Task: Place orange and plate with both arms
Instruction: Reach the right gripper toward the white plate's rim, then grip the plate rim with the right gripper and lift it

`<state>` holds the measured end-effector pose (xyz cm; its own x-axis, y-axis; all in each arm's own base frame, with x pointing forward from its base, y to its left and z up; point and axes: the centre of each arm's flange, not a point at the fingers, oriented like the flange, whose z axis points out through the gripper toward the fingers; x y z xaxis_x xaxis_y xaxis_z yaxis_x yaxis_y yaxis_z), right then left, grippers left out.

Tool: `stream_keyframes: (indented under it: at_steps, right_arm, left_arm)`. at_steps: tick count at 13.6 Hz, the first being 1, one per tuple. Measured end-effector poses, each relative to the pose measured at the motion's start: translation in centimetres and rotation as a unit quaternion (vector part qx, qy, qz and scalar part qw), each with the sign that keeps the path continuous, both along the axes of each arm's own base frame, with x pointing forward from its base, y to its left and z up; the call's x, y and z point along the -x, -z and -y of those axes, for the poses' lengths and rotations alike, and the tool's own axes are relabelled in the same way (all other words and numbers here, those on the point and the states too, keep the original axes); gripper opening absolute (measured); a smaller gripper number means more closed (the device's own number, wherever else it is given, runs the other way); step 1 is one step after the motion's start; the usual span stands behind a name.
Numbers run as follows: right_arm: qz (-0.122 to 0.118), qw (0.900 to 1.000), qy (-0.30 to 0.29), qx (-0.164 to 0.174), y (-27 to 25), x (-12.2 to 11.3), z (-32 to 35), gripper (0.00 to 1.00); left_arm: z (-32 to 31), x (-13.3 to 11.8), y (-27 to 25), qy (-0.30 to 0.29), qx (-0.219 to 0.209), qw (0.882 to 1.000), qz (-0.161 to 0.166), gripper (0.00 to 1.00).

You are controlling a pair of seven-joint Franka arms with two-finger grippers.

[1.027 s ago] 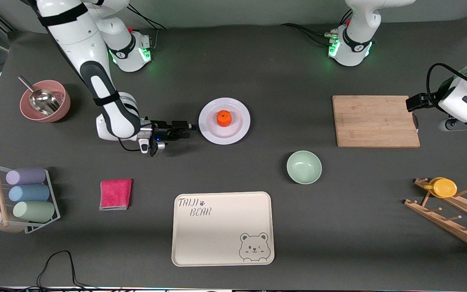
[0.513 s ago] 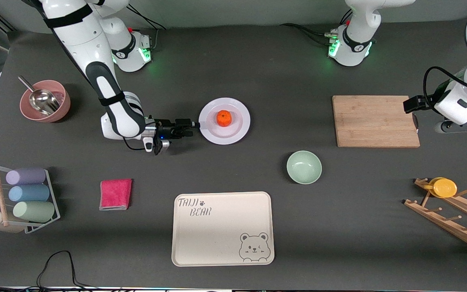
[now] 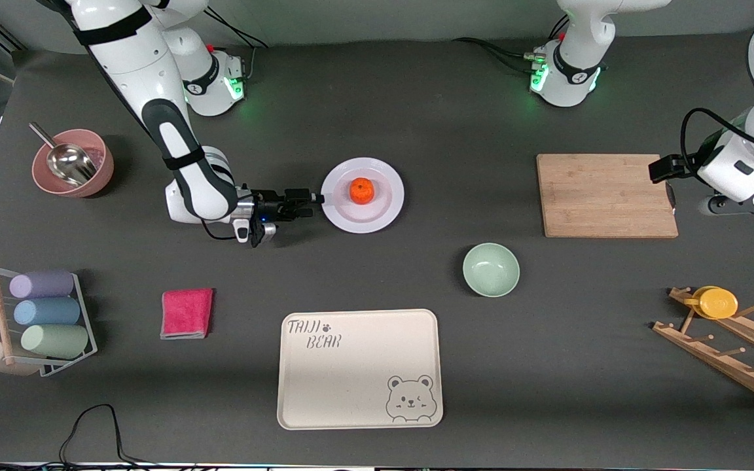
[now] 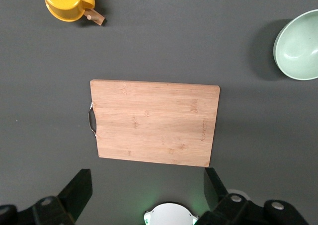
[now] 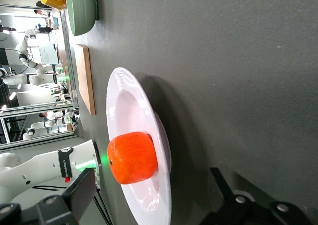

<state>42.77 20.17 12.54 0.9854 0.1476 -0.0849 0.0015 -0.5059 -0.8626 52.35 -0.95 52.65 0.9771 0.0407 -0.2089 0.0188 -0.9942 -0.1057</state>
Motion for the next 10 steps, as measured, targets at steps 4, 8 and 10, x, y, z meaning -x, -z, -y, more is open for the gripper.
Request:
stream_keyframes:
  at_steps: [4, 8, 10]
  right_arm:
    - [0.0, 1.0, 0.001, -0.001, 0.0, 0.1, -0.3, 0.97]
    - [0.0, 1.0, 0.011, -0.005, 0.0, 1.2, -3.3, 0.96]
    - [0.002, 1.0, 0.007, 0.001, 0.1, 1.6, -4.0, 0.94]
  left_arm:
    - [0.1, 0.0, 0.0, 0.001, 0.0, 1.0, 0.0, 1.0]
    - [0.1, 0.0, 0.1, 0.001, 0.0, 1.0, 0.0, 1.0]
    - [0.1, 0.0, 0.1, 0.001, 0.0, 1.0, -0.001, 1.0]
